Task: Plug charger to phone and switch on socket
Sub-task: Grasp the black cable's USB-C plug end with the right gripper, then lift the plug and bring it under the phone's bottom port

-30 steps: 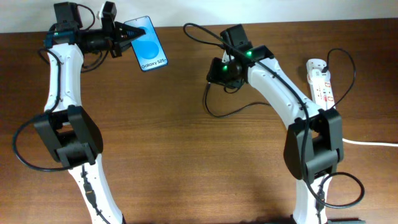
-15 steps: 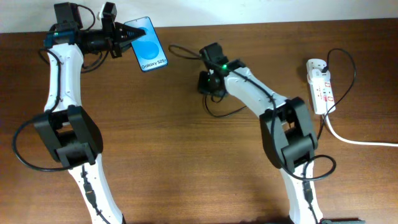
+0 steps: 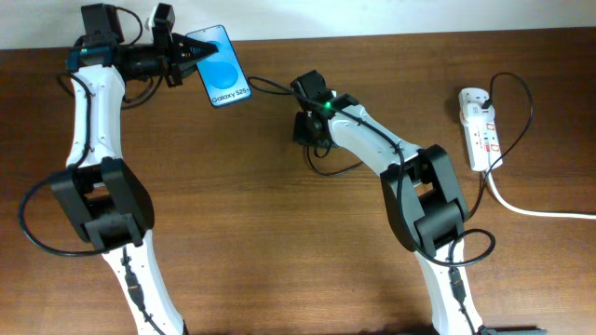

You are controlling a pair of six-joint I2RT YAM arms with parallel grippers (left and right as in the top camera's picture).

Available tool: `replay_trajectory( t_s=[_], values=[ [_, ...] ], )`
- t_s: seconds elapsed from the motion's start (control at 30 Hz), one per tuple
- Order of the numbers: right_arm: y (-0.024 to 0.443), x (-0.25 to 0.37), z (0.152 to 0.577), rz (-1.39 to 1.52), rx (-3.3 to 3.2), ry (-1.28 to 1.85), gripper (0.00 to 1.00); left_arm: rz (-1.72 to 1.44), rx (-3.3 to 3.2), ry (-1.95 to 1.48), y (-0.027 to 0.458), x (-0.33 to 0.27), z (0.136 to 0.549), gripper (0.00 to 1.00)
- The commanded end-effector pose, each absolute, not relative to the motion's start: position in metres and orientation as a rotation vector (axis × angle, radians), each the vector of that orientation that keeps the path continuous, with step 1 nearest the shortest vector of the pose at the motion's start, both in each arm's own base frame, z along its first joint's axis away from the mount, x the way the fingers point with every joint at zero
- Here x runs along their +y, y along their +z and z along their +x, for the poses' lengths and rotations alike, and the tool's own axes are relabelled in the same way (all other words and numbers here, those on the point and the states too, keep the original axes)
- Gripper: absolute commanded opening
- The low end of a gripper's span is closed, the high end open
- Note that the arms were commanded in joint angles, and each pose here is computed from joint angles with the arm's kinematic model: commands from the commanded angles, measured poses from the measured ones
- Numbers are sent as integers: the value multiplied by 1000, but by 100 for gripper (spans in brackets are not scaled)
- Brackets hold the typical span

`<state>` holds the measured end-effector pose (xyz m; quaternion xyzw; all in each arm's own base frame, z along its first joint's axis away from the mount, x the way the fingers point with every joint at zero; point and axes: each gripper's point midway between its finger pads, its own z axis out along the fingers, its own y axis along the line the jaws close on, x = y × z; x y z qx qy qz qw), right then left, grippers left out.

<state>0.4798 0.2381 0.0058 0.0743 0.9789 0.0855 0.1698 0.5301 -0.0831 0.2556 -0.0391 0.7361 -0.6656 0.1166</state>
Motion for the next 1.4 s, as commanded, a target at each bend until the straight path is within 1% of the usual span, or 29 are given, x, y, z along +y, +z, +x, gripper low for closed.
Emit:
replay_trajectory(
  t_s=[0.0, 0.07, 0.17, 0.2, 0.3, 0.33, 0.43, 0.5, 0.63, 0.77, 0.87, 1.0, 1.07, 1.17, 1.27, 1.37],
  values=[
    [-5, 237, 478, 204, 2804, 218, 16, -85, 2126, -1983, 263, -82, 526, 0],
    [-6, 238, 476, 202, 2813, 224, 4, -93, 2131, -1988, 263, -83, 525, 0],
    [2, 242, 475, 203, 2832, 336, 4, -100, 2132, -1991, 263, -82, 525, 0],
    [12, 241, 476, 212, 2831, 383, 4, -100, 2133, -1992, 263, -82, 525, 0],
    [52, 237, 479, 98, 2788, 474, 4, -111, 2137, -1997, 262, -83, 524, 0],
    [73, 236, 477, 50, 2766, 496, 4, -111, 2137, -1997, 262, -83, 524, 0],
    [133, 233, 460, -51, 2711, 543, 4, -118, 2140, -2003, 262, -83, 523, 0],
    [178, 229, 440, -102, 2670, 585, 4, -118, 2138, -2012, 263, -83, 523, 0],
    [218, 224, 421, -166, 2630, 717, 4, -105, 2122, -2038, 266, -84, 520, 0],
    [243, 224, 404, -257, 2588, 867, 4, -22, 2083, -2066, 272, -91, 516, 0],
    [285, 213, 378, -360, 2502, 924, 4, 32, 2092, -2079, 272, -110, 512, 0],
    [324, 192, 345, -397, 2431, 936, 4, 74, 2103, -2095, 272, -127, 508, 0],
    [331, 179, 328, -380, 2411, 931, 4, 85, 2107, -2101, 272, -133, 507, 0],
    [324, 161, 304, -330, 2377, 977, 4, 122, 2113, -2110, 272, -146, 503, 0],
    [301, 144, 287, -206, 2311, 1089, 4, 186, 2119, -2124, 272, -167, 496, 0],
    [274, 149, 273, -179, 2342, 1191, 4, 247, 2125, -2139, 272, -188, 489, 0]
  ],
)
